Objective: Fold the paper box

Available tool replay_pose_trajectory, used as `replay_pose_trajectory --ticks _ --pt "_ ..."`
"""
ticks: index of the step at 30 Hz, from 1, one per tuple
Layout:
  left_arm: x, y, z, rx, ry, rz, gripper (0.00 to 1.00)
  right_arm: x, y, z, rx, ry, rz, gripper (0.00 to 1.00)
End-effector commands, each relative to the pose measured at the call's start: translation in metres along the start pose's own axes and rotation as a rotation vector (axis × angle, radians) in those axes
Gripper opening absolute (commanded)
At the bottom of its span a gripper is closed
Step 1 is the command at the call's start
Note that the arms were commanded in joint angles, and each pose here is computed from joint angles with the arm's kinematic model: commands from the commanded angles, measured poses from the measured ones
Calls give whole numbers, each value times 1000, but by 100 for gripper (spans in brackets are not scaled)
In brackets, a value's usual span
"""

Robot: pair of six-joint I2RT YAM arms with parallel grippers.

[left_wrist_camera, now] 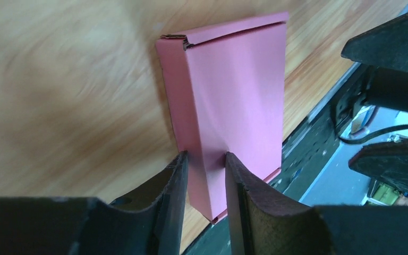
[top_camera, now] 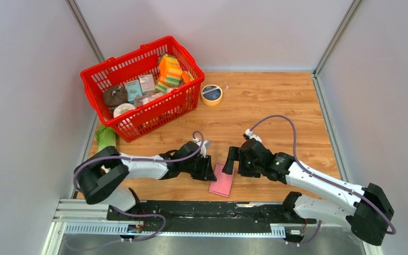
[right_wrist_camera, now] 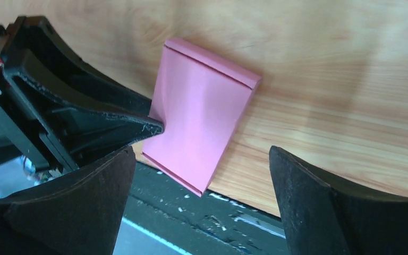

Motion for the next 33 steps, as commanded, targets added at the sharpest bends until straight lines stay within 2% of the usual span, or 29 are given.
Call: replay_pose_trajectory --ticks 1,3,6,11,14,16,21,23,26,28,33 --pt "-39 32 -29 -54 22 127 38 -47 -21 -19 -182 64 266 100" --pt "-51 40 -33 -50 21 157 37 -60 -39 -22 -220 47 355 100" --pt "-68 53 -44 -56 27 179 36 -61 -70 -38 -341 18 373 100" --pt "-78 70 -41 -16 18 170 36 -50 -106 -54 -458 42 279 100" --pt "-86 74 -40 -10 28 175 38 -49 -104 -52 -422 92 248 100" --pt "-93 78 -41 -3 37 179 37 -57 -91 -44 -352 174 253 100" --pt "-90 67 -48 -71 51 138 40 -76 -58 -28 -227 353 163 100" --pt "-94 57 -50 -90 71 148 44 -80 -47 -17 -163 371 135 100" --pt "-97 54 -43 -41 81 199 46 -76 -34 -15 -125 362 77 96" --pt "-97 61 -40 -12 72 223 43 -79 -21 -7 -75 376 61 91" --pt "-105 74 -41 25 25 289 38 -74 -1 -9 -25 394 11 89"
Point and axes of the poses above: each gripper's point midway between its finger pads, its own y axis out along the fingers, its own x axis along the line the jaws close on, z = x × y, the point moved 6 cm from there along -y, back along the fingers, and after that the axes turned 1 degree about y, right-handed, at the moved point
